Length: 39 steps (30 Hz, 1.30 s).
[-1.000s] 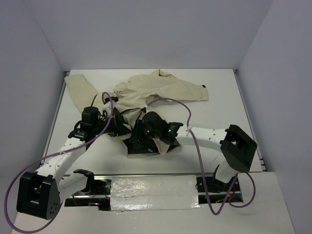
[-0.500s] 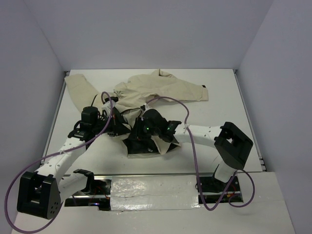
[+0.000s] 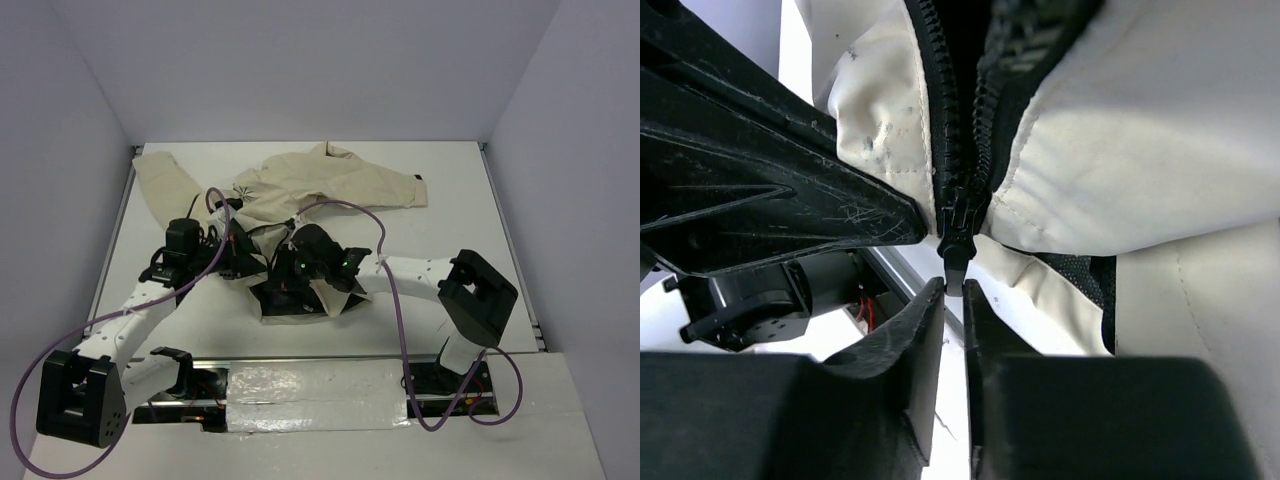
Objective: Zip up the jacket
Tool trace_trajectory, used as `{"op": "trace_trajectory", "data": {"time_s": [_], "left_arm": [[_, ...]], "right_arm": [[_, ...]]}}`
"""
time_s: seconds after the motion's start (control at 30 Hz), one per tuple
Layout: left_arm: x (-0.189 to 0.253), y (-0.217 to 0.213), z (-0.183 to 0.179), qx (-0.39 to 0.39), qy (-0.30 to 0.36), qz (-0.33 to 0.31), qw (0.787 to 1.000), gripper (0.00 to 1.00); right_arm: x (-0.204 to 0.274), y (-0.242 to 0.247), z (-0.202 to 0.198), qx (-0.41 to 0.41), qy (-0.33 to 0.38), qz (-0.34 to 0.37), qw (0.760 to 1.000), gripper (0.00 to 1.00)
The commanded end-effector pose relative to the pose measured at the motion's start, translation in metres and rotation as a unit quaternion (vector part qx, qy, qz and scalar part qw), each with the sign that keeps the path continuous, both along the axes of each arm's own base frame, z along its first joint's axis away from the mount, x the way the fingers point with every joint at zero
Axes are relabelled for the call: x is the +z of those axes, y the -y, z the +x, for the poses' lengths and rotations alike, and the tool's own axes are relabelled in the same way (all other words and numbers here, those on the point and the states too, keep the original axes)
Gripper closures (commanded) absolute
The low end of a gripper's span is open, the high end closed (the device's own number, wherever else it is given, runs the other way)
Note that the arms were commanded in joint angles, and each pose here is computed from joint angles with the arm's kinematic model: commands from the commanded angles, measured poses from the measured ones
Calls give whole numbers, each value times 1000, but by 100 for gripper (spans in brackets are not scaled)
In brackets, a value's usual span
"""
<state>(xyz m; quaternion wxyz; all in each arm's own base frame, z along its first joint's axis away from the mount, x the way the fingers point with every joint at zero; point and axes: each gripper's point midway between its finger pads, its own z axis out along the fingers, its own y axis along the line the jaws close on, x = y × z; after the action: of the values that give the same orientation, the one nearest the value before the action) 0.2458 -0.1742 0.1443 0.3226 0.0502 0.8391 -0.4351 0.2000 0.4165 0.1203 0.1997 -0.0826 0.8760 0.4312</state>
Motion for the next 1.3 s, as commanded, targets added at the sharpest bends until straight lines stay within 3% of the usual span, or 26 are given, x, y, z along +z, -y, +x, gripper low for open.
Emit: {"op": "trace_trajectory", "data": {"time_s": [0.0,0.13,0.4,0.63,0.93,1.27], "left_arm": [[7,0,9,3,28,-4,1000,100],[7,-2,9,-5,38,6,999,100],[-9,-7,-4,-32,40,43,998,100],[-17,-6,-14,-68,54,55,995,100],[-11,3,-24,-91,46,30,994,100],[-10,5,-26,-84,25,7,996,100]], "right_arm": [[11,-4,-4,17,10,11,1000,83],[16,-4,-1,13,19,15,1000,93],[49,19,11,12,62,0,998,98],[78,21,36,17,101,7,995,99],[72,4,71,33,107,5,994,99],[100,19,95,39,169,4,985,93]]}}
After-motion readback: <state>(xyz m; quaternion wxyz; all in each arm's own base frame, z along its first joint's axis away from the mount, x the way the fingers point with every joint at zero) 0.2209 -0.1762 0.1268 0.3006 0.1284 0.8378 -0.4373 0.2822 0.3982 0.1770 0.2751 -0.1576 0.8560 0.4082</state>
